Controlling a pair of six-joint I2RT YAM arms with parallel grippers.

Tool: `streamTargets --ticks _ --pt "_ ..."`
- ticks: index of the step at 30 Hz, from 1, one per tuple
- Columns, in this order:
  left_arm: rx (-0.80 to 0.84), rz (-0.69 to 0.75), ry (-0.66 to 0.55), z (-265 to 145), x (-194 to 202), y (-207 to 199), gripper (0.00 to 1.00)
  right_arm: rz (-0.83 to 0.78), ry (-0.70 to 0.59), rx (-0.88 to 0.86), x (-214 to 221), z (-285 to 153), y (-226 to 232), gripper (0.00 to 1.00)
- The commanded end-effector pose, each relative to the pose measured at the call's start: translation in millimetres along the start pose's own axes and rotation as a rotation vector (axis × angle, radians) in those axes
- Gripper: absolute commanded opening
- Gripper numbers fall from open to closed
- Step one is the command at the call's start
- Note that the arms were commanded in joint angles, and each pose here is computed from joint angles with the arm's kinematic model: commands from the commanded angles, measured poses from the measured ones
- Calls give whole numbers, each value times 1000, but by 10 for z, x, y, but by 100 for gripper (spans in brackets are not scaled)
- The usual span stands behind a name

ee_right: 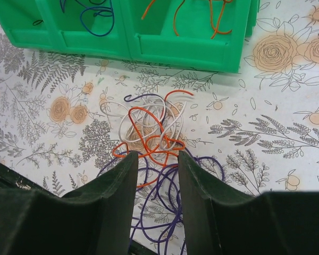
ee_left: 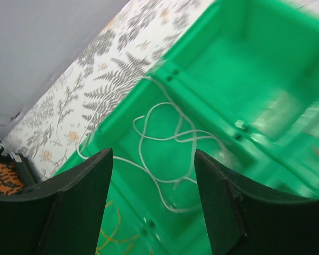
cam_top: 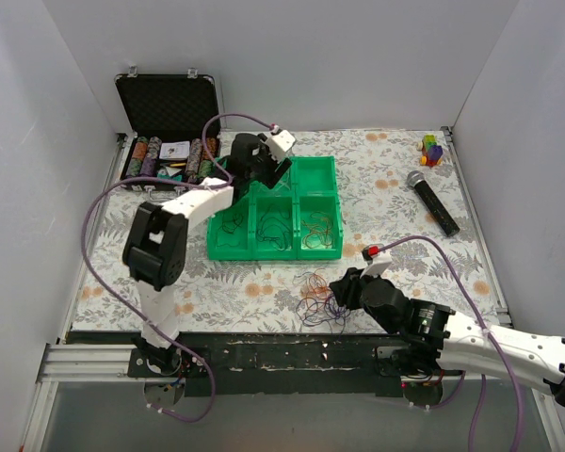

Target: Untangle the cables

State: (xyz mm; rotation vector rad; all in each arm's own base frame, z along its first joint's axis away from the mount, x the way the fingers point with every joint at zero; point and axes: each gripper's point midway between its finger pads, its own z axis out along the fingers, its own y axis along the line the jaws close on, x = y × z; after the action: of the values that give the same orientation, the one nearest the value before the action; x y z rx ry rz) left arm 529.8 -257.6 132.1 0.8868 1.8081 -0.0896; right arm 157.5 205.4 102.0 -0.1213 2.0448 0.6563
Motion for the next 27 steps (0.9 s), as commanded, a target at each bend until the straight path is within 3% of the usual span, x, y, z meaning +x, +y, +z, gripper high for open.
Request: streamTargets --ticks 1,6,10,16,19,27 --pt "230 33 -259 -993 -902 -269 63 39 -19 -21 -17 43 53 44" --pt "551 200 -337 -1921 -695 -1057 66 35 -19 -32 -50 64 105 44" --pt "710 239 -285 -2295 -263 -1674 65 39 -25 -36 -81 51 113 44" --pt "783 253 -241 -2340 86 -2095 60 38 -32 -30 -128 21 106 44" --pt "810 244 -214 -2248 161 -2159 51 35 -33 -29 -138 21 110 44" --pt "944 276 -185 -2289 359 -2465 51 34 -38 -27 -174 14 123 44"
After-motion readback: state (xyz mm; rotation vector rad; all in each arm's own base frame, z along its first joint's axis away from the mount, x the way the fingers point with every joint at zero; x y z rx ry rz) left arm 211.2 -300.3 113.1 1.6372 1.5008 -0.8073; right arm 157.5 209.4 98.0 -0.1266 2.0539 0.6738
